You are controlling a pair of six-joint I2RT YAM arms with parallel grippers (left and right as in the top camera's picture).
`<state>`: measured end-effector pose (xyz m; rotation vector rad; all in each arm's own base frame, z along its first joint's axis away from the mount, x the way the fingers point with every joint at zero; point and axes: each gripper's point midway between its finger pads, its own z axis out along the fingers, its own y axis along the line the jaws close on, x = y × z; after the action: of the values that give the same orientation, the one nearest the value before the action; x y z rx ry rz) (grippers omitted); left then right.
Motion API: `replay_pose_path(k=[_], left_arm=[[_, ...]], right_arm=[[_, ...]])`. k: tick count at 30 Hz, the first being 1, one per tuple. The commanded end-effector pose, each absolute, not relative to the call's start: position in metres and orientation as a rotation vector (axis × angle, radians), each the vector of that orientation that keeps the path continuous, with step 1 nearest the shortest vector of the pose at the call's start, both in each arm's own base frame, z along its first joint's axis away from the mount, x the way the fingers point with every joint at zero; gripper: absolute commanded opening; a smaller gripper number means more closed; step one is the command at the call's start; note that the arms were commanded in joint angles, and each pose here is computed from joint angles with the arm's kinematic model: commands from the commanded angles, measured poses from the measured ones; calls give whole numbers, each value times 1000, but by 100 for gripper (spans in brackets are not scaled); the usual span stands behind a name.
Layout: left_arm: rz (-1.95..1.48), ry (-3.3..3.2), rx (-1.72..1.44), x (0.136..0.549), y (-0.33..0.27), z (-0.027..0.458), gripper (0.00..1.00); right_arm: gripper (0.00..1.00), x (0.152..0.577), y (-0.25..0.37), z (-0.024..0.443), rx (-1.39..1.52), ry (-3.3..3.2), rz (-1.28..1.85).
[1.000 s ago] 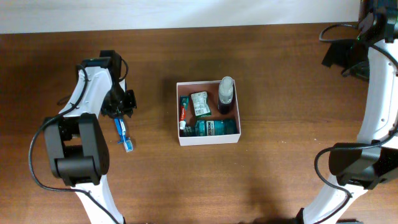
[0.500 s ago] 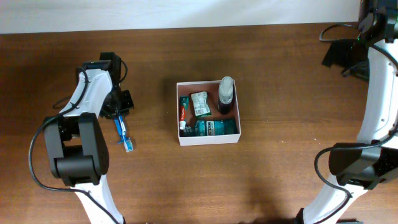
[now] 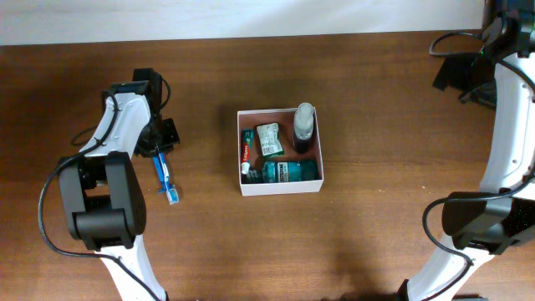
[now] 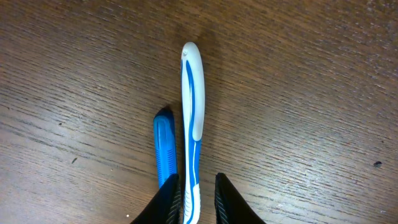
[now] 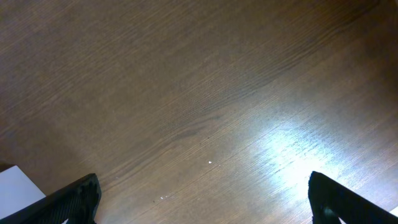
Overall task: Pack container
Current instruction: 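Lower the left gripper and close it on the white-blue toothbrush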
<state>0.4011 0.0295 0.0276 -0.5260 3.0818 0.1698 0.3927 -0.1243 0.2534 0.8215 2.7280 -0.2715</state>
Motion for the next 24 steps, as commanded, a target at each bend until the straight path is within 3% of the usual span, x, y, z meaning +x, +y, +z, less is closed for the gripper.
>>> replay_pose_path(k=[1, 24], left_arm=[[173, 3089, -536, 399, 32, 24, 20], [152, 3156, -442, 382, 35, -6, 20]], right_arm=[[98, 389, -127, 270, 824, 2678, -286], [98, 389, -127, 270, 824, 2678, -286]])
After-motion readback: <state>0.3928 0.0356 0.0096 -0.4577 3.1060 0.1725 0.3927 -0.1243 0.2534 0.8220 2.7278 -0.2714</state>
